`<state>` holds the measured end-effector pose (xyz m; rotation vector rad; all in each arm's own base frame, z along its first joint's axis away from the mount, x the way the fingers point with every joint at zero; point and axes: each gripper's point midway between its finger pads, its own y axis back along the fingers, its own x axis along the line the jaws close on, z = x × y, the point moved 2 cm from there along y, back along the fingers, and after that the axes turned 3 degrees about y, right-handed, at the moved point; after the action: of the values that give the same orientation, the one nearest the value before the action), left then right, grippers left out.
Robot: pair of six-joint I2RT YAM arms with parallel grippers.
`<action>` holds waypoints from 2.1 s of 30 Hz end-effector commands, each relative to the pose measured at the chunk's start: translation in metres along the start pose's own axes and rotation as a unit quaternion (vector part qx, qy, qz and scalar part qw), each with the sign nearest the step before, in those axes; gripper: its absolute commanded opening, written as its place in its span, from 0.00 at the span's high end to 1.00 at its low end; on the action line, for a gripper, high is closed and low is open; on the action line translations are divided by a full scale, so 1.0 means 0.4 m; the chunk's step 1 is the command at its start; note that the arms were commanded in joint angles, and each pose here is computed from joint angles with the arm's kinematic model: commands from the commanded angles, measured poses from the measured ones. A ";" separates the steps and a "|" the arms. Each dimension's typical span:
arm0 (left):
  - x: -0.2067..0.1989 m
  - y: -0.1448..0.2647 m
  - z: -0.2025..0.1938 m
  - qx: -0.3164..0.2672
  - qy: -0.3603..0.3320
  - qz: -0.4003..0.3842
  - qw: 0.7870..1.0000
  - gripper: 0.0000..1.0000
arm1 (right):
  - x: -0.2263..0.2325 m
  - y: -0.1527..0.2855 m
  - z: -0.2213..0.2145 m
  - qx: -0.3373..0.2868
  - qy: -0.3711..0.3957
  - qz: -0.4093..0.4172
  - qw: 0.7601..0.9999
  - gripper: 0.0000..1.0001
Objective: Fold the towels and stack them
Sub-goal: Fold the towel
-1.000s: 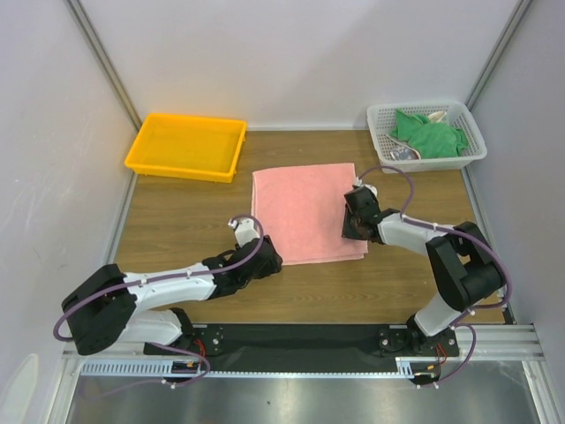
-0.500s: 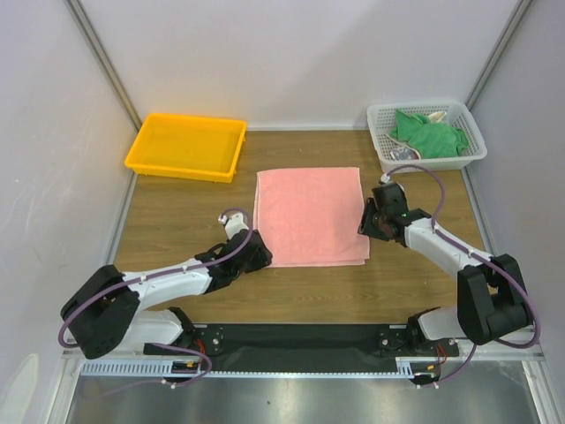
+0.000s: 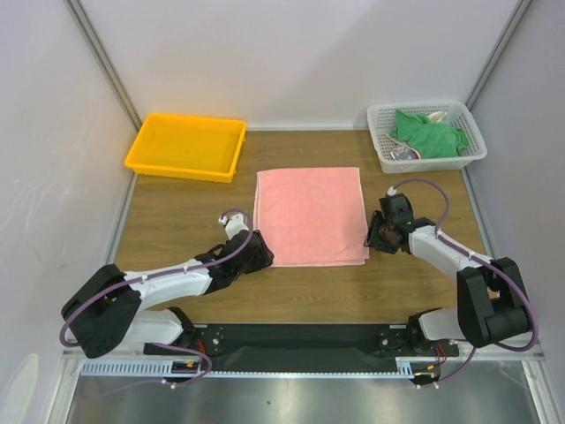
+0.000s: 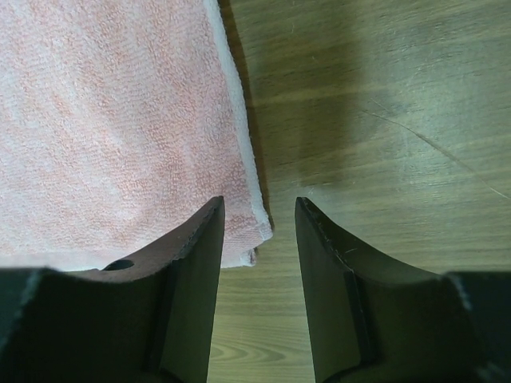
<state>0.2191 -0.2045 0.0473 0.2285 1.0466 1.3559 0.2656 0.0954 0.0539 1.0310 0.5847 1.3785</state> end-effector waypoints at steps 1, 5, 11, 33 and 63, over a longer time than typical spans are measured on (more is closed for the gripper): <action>0.018 0.014 0.022 -0.021 -0.005 0.011 1.000 0.41 | 0.010 0.004 0.018 -0.016 0.000 0.015 1.000 0.53; 0.029 0.016 0.028 -0.029 -0.007 0.020 0.999 0.42 | 0.007 -0.006 0.013 -0.010 0.001 0.014 1.000 0.54; 0.024 -0.010 -0.003 -0.006 0.001 0.010 1.000 0.48 | -0.002 -0.007 0.010 -0.009 0.000 0.005 1.000 0.54; 0.041 -0.003 0.008 -0.018 -0.004 0.029 0.999 0.79 | -0.026 -0.019 -0.008 -0.006 -0.012 -0.004 1.000 0.55; 0.026 0.001 0.032 -0.039 0.000 0.020 0.999 1.00 | -0.023 -0.028 -0.106 0.035 -0.077 0.041 0.996 0.72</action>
<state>0.2188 -0.1904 0.0410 0.2382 1.0178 1.4201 0.2529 0.1024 0.0383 1.1659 0.4187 1.4037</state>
